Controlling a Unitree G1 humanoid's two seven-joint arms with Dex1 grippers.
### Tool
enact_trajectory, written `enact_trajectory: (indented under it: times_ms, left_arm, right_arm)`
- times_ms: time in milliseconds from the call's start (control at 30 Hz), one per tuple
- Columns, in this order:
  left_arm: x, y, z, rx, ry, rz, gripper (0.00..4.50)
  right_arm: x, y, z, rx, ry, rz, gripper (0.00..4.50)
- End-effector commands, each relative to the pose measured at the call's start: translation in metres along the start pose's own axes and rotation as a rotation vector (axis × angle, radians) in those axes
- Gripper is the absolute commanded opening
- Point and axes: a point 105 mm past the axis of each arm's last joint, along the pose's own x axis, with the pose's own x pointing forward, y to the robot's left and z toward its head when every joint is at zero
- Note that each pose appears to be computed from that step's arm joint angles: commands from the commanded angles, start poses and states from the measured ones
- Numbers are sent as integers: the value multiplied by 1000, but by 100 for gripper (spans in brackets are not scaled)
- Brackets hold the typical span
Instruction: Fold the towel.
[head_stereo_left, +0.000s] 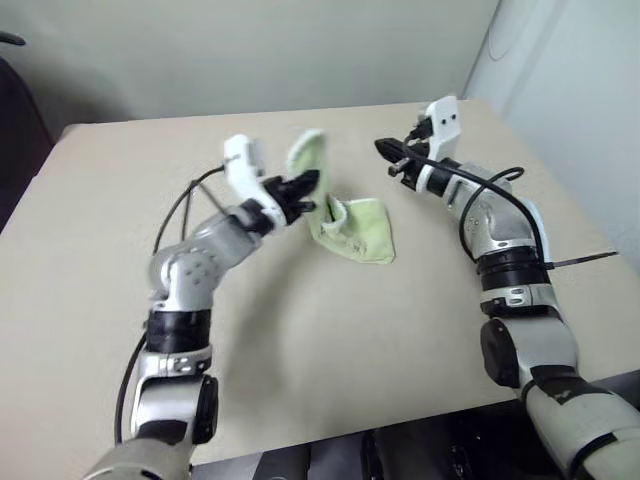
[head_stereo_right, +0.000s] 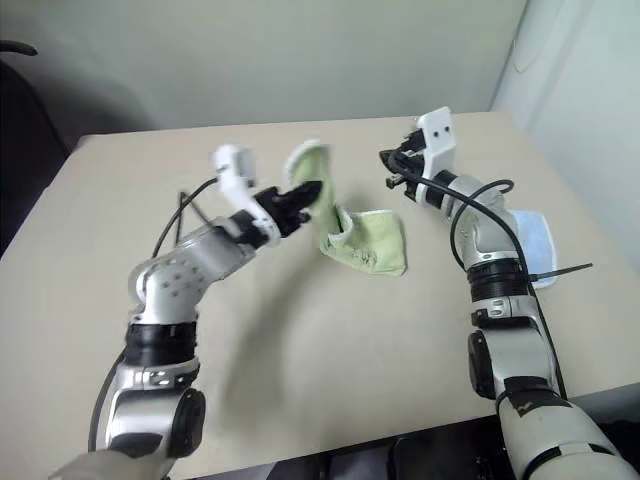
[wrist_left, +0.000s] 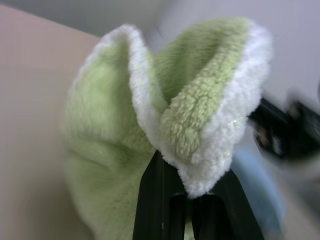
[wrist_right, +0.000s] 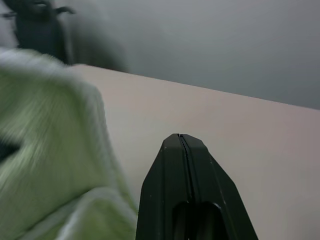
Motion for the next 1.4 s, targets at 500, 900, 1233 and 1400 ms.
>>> enact_trajectory:
  times_ms: [500, 900, 1233, 1400]
  left_arm:
    - [57, -2, -107, 349, 481, -37, 26]
    - [37, -33, -58, -31, 268, -230, 426]
    - [-11, 2, -11, -56, 50, -169, 366]
    - [-6, 40, -17, 88, 65, -42, 187]
  right_arm:
    - [-39, -32, 6, 18, -71, -198, 0]
    - [-30, -25, -3, 37, -27, -146, 0]
    - [-28, -3, -28, 64, 77, -3, 0]
    - [-20, 13, -39, 56, 115, 63, 0]
